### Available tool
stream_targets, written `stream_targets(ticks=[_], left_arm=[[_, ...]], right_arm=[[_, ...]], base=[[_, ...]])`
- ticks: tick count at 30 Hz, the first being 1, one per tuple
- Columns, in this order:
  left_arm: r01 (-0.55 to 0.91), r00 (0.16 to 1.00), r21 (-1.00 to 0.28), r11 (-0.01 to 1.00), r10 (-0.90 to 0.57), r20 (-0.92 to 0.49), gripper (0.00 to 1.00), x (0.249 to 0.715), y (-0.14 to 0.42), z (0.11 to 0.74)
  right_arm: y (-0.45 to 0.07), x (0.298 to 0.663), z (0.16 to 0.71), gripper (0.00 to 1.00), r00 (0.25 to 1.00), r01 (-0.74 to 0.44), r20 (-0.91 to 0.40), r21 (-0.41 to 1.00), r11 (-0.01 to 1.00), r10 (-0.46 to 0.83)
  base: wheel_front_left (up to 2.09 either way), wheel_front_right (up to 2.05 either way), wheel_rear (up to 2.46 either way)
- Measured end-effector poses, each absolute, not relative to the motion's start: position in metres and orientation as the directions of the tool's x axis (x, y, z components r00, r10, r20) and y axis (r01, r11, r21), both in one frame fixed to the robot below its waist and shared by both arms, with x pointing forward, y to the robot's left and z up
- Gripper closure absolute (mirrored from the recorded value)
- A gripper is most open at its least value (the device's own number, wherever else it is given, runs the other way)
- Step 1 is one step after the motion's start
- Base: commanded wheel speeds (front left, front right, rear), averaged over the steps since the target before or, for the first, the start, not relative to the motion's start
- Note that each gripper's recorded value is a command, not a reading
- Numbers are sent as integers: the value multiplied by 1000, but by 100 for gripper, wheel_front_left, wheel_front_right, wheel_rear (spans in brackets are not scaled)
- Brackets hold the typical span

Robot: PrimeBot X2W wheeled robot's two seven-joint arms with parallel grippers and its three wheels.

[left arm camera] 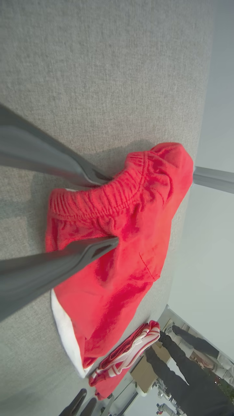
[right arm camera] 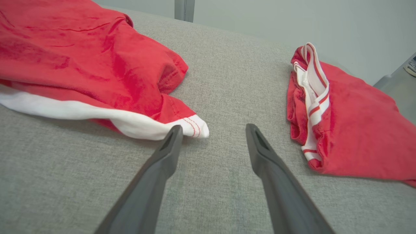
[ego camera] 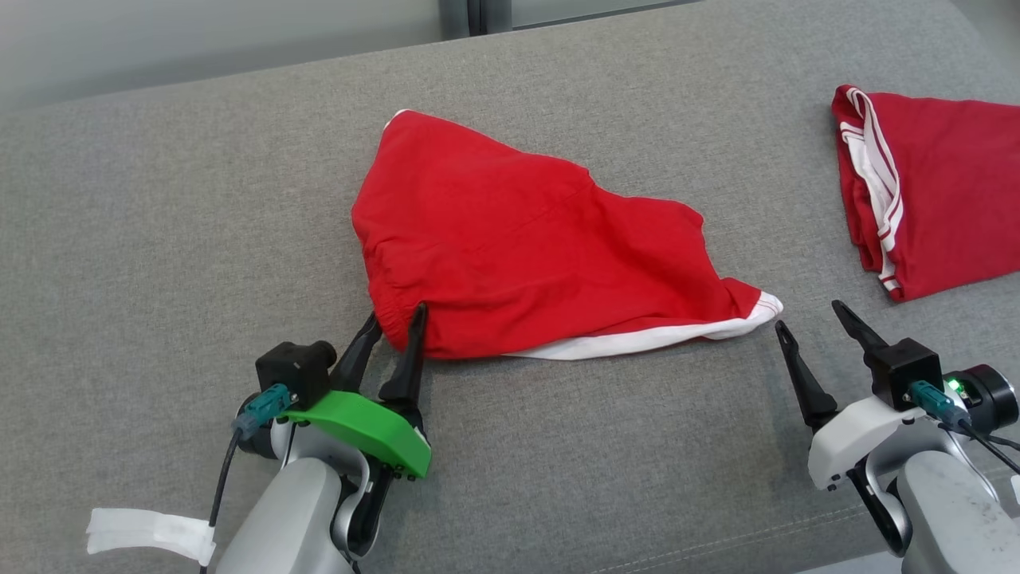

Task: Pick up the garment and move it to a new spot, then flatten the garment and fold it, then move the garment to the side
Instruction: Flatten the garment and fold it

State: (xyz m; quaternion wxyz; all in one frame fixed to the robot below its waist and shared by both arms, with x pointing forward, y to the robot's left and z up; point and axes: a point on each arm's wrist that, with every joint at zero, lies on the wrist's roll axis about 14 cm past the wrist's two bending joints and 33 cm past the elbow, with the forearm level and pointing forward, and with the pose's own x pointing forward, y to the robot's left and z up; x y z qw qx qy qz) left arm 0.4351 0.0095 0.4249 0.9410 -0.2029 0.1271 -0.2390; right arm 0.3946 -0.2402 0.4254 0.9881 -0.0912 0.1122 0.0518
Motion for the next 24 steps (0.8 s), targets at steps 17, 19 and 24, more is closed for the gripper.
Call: stream_targets(ticks=[17, 19, 24], left_arm=[[336, 905, -258, 906, -386, -179, 100, 495, 61, 419], [339, 904, -230, 912, -383, -190, 100, 507, 61, 417], [342, 887, -214, 915, -390, -249, 52, 518, 53, 398]], right_arm=[[-230, 398, 416, 0, 964, -131, -248, -136, 982, 94], [-234, 398, 416, 0, 965, -118, -248, -136, 984, 82], [-243, 394, 411, 0, 963, -86, -263, -131, 988, 49]], base=[[0, 0, 0], [0, 0, 0], [0, 0, 0]])
